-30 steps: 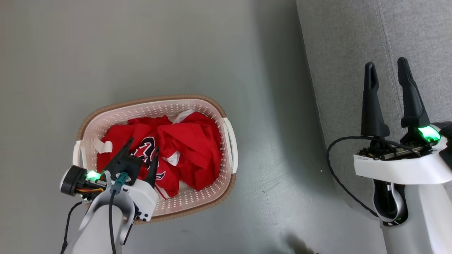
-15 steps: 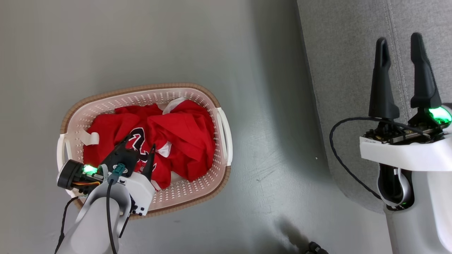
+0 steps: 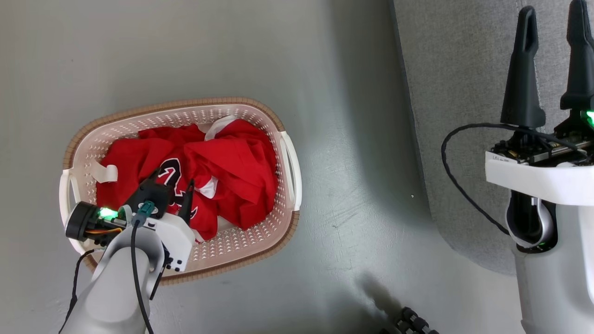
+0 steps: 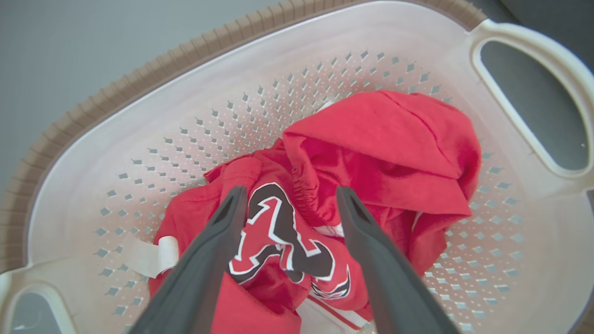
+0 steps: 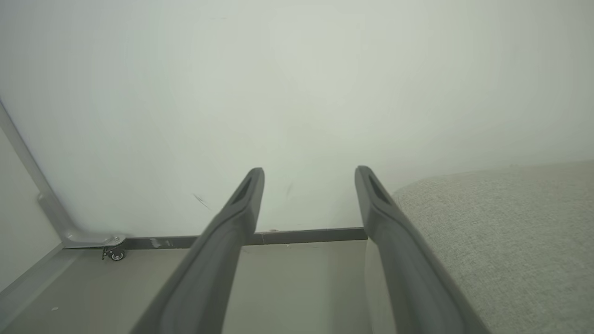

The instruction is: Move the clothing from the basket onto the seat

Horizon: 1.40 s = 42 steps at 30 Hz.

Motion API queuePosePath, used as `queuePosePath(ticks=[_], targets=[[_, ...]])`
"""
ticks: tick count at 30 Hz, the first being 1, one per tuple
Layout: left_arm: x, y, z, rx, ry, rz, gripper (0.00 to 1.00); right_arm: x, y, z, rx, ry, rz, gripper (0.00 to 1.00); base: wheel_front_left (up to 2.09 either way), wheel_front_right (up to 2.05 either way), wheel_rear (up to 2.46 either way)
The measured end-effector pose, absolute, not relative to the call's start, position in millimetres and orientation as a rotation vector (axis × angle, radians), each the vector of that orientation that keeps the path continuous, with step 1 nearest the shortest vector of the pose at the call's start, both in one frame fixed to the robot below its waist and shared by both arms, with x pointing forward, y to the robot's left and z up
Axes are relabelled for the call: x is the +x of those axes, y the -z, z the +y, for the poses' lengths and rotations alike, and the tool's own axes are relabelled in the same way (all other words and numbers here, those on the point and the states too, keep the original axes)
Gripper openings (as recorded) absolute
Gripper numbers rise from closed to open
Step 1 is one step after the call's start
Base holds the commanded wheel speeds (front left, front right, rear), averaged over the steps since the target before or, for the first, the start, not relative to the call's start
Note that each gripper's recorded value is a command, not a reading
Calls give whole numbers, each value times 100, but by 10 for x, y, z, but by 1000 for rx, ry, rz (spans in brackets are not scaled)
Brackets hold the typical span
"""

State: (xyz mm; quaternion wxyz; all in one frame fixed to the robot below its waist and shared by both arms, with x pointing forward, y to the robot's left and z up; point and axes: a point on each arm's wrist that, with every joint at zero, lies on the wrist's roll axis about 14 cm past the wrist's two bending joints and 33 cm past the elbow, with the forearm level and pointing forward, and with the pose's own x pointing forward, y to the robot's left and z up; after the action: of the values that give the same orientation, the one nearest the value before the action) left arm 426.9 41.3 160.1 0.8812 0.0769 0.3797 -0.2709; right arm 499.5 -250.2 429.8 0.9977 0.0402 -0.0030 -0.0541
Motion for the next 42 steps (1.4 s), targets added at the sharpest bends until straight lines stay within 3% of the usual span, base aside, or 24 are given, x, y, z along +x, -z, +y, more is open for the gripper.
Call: queuePosePath(ticks=[28, 29, 30, 32, 33, 34, 42], targets=[[4026, -1189, 520, 197, 556, 993, 100, 5053, -4189, -2584, 51, 120, 16, 100, 0, 0, 0], [4044, -1188, 512, 197, 557, 990, 83, 5048, -4183, -2590, 50, 122, 18, 100, 0, 0, 0], [4062, -1189, 499, 197, 559, 987, 53, 5045, -4179, -2596, 49, 124, 20, 100, 0, 0, 0], [4076, -1184, 473, 198, 565, 988, 29, 5038, -4173, -2608, 47, 127, 23, 100, 0, 0, 0], [4081, -1182, 460, 197, 568, 987, 6, 5035, -4169, -2613, 47, 128, 25, 100, 0, 0, 0], [4091, -1184, 447, 196, 570, 984, 0, 5031, -4166, -2618, 47, 130, 26, 100, 0, 0, 0], [4153, -1237, 396, 183, 585, 944, 0, 5022, -4176, -2648, 47, 139, 24, 100, 0, 0, 0]])
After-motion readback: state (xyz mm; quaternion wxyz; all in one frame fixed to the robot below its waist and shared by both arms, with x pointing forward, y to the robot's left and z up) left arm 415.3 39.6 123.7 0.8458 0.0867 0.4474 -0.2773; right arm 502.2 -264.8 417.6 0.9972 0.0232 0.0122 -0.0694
